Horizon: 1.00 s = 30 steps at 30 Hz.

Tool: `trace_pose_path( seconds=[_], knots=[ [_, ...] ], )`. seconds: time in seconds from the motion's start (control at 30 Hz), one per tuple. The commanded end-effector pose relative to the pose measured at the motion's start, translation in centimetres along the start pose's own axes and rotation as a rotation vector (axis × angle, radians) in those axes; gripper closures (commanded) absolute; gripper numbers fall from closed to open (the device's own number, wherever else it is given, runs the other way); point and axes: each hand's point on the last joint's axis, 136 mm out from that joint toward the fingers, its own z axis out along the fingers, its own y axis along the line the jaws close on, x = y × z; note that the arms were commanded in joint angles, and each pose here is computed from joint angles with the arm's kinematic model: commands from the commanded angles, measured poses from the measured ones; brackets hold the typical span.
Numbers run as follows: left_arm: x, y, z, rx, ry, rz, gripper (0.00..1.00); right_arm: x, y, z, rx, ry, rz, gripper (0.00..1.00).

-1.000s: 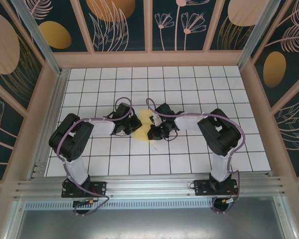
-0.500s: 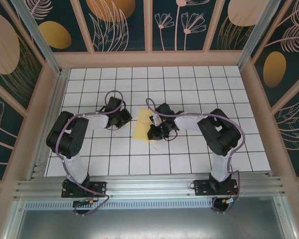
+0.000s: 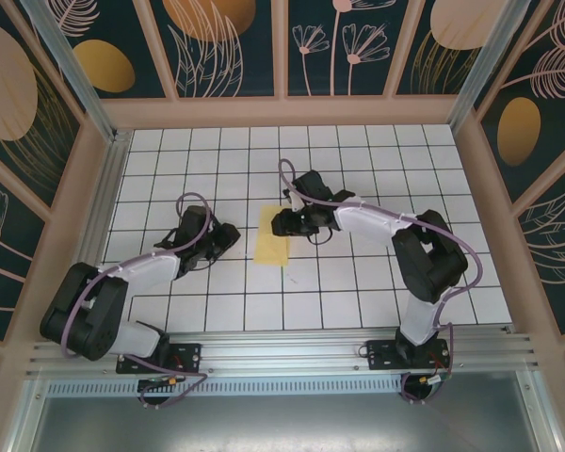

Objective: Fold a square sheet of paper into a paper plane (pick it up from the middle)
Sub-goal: Fold the triangle a second time at the center of the table.

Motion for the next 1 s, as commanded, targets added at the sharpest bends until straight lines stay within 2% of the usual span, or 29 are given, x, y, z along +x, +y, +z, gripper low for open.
trace_pose_path(
  seconds=[0.0, 0.27, 0.37, 0.6, 0.7, 0.97],
  knots=[
    [0.4, -0.5, -0.6, 0.036, -0.01, -0.029, 0.68, 0.0, -1.7, 0.9, 0.098, 0.021, -0.024, 0.58],
    [1.6, -0.9, -0.5, 0.056, 0.014, -0.03, 0.66, 0.3, -3.3, 2.2, 0.167, 0.048, -0.008, 0.58],
    [2.0, -1.5, -0.2, 0.076, 0.031, -0.025, 0.65, 1.0, -3.3, 2.8, 0.131, 0.08, -0.009, 0.58],
    [3.3, -3.0, 0.8, 0.129, 0.077, -0.023, 0.61, 1.5, -3.6, 3.1, 0.025, 0.105, 0.042, 0.84],
    [3.9, -3.7, 1.4, 0.153, 0.099, -0.015, 0.58, 2.0, -4.3, 3.5, 0.016, 0.121, 0.062, 0.91],
    [5.1, -5.5, 2.9, 0.231, 0.145, 0.004, 0.51, 2.7, -6.3, 4.2, -0.004, 0.144, 0.139, 0.95]
  ],
)
